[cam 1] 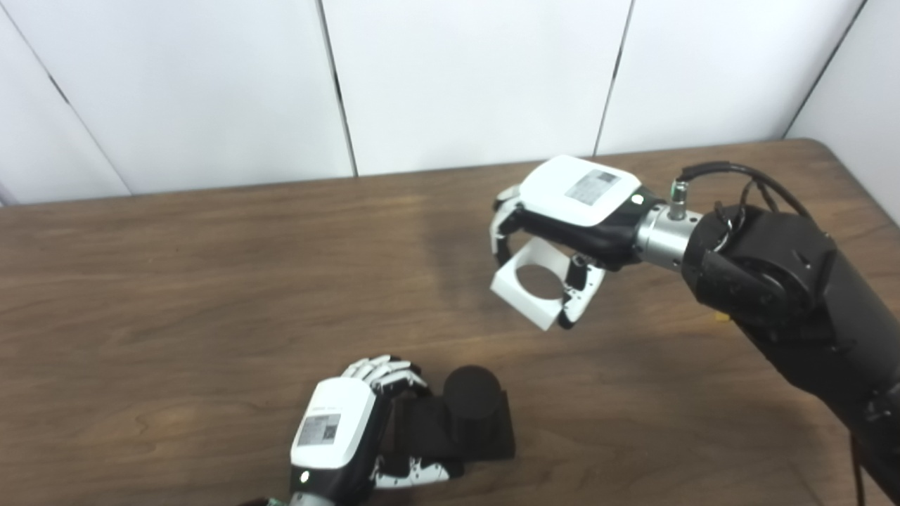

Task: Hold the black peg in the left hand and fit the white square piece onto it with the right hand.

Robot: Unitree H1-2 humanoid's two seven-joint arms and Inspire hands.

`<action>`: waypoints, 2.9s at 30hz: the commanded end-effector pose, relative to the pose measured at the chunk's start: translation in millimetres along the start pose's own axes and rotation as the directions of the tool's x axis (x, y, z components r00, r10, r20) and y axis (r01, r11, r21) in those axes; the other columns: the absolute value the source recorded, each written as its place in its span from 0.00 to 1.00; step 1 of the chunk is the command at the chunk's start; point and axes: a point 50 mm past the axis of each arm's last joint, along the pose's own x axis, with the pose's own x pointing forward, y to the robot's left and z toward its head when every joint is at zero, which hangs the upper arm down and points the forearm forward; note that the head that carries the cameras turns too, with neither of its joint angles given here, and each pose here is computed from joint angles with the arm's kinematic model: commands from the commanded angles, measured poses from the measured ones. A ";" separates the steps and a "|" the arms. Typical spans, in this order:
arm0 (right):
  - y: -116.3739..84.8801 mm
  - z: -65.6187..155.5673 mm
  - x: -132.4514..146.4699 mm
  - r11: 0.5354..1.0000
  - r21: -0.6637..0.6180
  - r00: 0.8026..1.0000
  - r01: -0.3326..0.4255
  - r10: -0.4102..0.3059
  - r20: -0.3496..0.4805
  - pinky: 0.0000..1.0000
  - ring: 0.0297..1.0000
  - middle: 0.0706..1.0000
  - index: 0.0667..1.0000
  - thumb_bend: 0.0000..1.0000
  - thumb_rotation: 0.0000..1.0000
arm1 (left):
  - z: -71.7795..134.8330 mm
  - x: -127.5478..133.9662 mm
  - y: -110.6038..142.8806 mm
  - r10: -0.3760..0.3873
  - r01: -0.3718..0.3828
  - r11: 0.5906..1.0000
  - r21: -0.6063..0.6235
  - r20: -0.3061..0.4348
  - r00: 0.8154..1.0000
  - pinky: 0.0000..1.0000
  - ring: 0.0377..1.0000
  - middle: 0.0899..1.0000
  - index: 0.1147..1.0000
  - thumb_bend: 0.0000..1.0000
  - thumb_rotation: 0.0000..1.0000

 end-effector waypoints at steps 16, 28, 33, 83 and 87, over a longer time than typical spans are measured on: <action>-18.2 46.0 -11.5 1.000 -0.003 0.989 0.024 -0.024 0.147 0.81 0.84 0.68 0.44 0.52 0.13 | 3.8 1.1 -5.5 -0.086 0.086 0.996 0.016 -0.015 0.996 0.82 0.82 0.74 0.42 0.52 0.05; -3.3 48.2 -8.3 0.999 0.027 0.987 -0.022 0.018 0.161 0.83 0.85 0.70 0.44 0.52 0.13 | 5.7 3.6 -4.4 -0.084 0.085 0.996 0.018 -0.016 0.996 0.81 0.82 0.74 0.42 0.52 0.05; 1.4 47.2 -3.8 0.999 0.035 0.988 -0.010 0.004 0.155 0.85 0.87 0.71 0.45 0.52 0.13 | 6.2 4.0 -3.1 -0.083 0.083 0.996 0.011 -0.018 0.996 0.81 0.82 0.74 0.42 0.52 0.05; 33.9 71.2 10.0 0.985 -0.093 0.978 -0.146 0.158 0.139 0.88 0.93 0.81 0.68 0.99 0.40 | 8.8 4.7 0.8 -0.083 0.084 0.996 0.013 -0.016 0.996 0.81 0.82 0.73 0.42 0.52 0.05; 33.8 70.8 9.9 0.985 -0.078 0.978 -0.151 0.160 0.135 0.89 0.93 0.82 0.68 0.98 0.45 | 8.3 4.4 1.0 -0.086 0.086 0.996 0.014 -0.018 0.996 0.81 0.82 0.73 0.42 0.51 0.05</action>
